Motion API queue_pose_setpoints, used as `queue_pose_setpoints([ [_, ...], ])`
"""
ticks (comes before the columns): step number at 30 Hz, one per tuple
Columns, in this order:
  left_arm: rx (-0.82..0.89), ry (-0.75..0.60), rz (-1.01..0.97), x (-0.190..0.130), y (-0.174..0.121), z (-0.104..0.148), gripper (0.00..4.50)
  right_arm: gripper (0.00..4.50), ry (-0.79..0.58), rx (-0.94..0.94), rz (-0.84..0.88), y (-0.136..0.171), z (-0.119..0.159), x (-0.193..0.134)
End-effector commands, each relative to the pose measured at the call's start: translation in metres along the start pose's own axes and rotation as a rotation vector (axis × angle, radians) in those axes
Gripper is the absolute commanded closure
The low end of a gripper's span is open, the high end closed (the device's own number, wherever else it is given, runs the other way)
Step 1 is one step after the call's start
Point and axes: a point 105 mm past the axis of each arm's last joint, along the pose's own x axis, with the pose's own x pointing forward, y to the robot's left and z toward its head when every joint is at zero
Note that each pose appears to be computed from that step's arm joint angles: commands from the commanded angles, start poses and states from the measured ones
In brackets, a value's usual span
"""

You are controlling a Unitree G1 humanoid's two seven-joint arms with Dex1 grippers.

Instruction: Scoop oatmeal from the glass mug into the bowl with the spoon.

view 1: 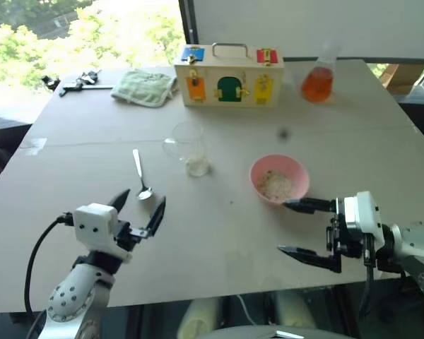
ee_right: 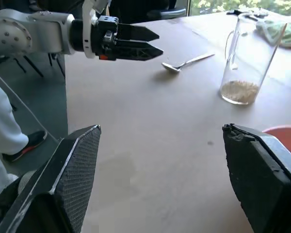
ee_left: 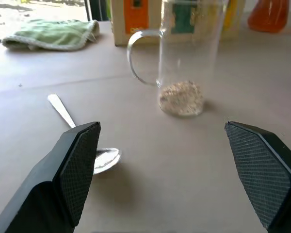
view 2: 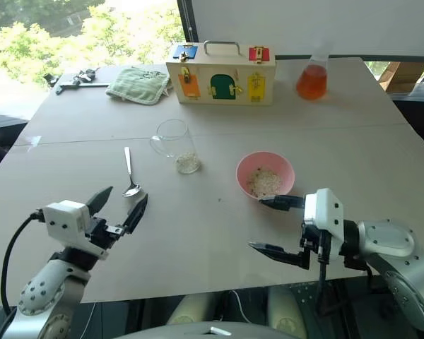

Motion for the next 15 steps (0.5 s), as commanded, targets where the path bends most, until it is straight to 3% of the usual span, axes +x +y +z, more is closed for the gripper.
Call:
queue_pose_setpoints([
  [1,0.015,0.067,0.053,0.014,0.019,-0.001,0.14,0.42,0.093,-0.041,-0.069,-0.015,0.001,0.008],
  [9,-0.036,0.123,0.217,0.052,0.057,0.002,0.14,0.42,0.114,-0.053,-0.081,-0.022,0.011,0.019],
  [15,-0.077,0.240,0.212,0.070,0.057,-0.012,0.14,0.42,0.118,-0.059,-0.088,-0.023,0.006,0.019],
])
